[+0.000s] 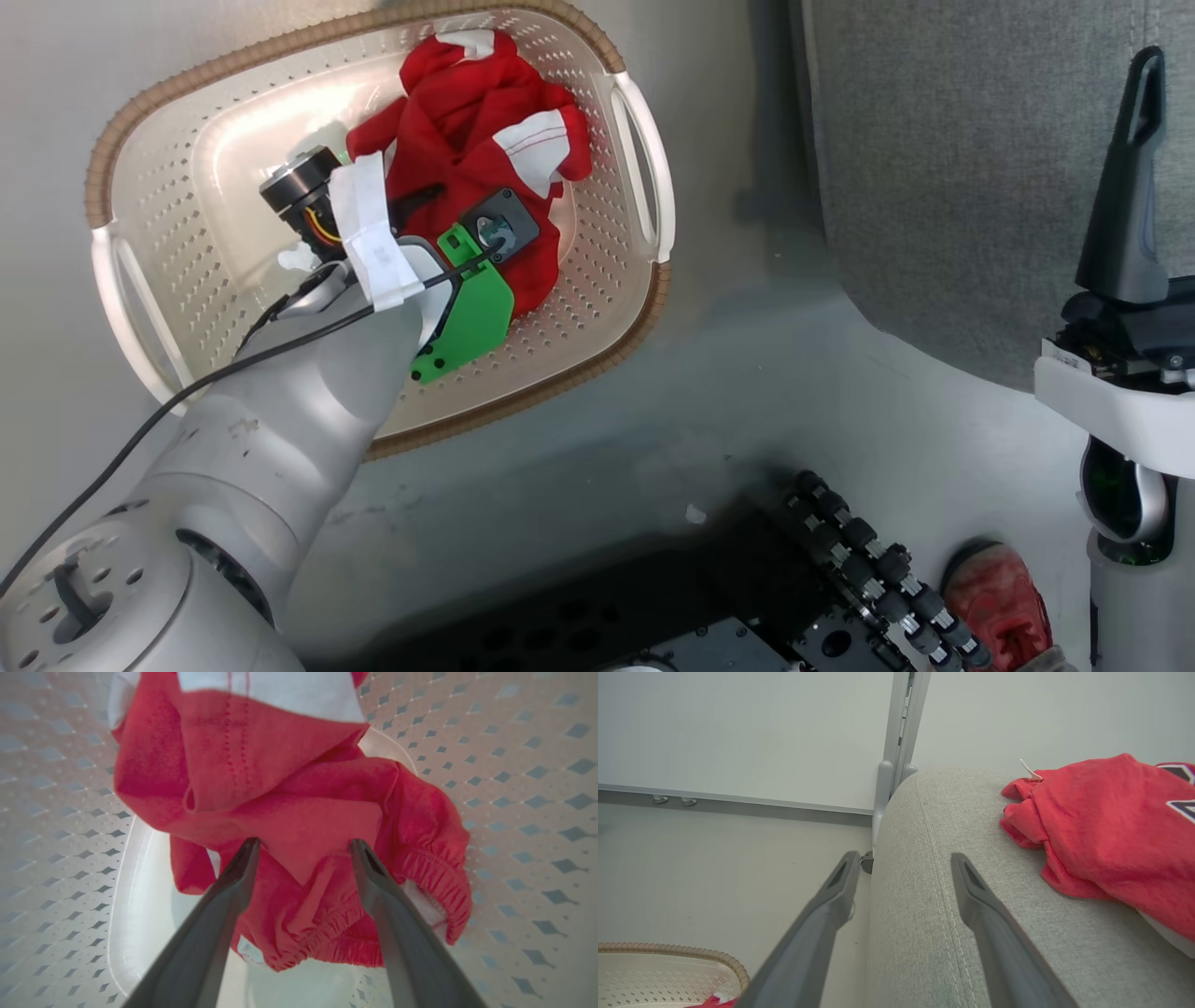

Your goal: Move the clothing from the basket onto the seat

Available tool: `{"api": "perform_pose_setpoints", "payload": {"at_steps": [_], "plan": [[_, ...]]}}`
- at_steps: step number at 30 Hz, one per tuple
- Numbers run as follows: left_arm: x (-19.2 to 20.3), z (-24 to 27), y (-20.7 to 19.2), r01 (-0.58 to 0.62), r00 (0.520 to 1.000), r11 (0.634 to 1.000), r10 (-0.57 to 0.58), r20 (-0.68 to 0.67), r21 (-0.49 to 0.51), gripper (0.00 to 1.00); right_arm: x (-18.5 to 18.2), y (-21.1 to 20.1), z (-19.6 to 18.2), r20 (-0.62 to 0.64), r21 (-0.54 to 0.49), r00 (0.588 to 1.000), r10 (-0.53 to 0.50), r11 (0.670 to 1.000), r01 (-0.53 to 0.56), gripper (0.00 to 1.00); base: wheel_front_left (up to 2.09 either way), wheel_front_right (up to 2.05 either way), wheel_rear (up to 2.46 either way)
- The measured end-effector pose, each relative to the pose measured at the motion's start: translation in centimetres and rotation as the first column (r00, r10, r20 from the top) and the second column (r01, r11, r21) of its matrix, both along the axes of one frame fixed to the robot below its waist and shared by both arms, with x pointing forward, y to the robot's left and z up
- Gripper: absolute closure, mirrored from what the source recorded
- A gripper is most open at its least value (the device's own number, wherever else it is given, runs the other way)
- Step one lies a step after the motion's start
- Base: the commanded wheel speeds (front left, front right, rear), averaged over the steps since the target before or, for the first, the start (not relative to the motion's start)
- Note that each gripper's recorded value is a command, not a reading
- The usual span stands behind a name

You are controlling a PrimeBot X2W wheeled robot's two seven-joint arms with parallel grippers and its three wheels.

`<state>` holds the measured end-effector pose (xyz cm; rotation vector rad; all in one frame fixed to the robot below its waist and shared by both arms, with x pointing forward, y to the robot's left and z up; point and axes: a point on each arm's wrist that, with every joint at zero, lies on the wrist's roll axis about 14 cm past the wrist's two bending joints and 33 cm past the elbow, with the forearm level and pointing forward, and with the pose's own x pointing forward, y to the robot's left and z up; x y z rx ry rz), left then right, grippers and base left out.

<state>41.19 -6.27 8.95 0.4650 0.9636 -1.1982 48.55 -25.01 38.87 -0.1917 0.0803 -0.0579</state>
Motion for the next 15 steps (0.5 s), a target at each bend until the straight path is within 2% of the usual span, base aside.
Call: {"api": "perform_pose_setpoints", "payload": {"at_steps": [8,9,10,11,12,15], "plan": [[-0.3,-1.09,0.83,0.013,1.0,0.999,-0.013,-0.02,0.038,0.0,-0.01,0.46,-0.6,-0.015,-0.011,1.0,0.02,1.0,-0.02,0.0,0.0,0.0,0.0],[-0.14,-1.09,0.85,0.018,1.0,0.999,-0.018,-0.014,0.04,0.07,-0.07,0.5,-0.66,-0.018,-0.011,1.0,0.021,1.0,-0.021,0.0,0.0,0.0,0.0],[-0.03,-1.09,0.88,0.018,1.0,0.999,-0.017,-0.012,0.04,0.58,-0.12,0.53,-0.7,-0.02,-0.01,1.0,0.021,1.0,-0.021,0.0,0.0,0.0,0.0],[0.0,-1.09,0.88,0.014,1.0,0.999,-0.013,-0.014,0.039,0.89,-0.13,0.53,-0.71,-0.02,-0.01,1.0,0.021,1.0,-0.021,0.0,0.0,0.0,0.0],[0.03,-1.09,0.88,0.01,1.0,0.999,-0.01,-0.015,0.037,1.0,-0.13,0.53,-0.72,-0.021,-0.01,1.0,0.021,1.0,-0.021,0.0,0.0,0.0,0.0],[0.1,-1.08,0.99,-0.006,1.0,0.999,0.007,-0.023,0.036,1.0,-0.1,0.59,-0.77,-0.02,-0.008,1.0,0.022,1.0,-0.022,0.0,0.0,0.0,0.0]]}}
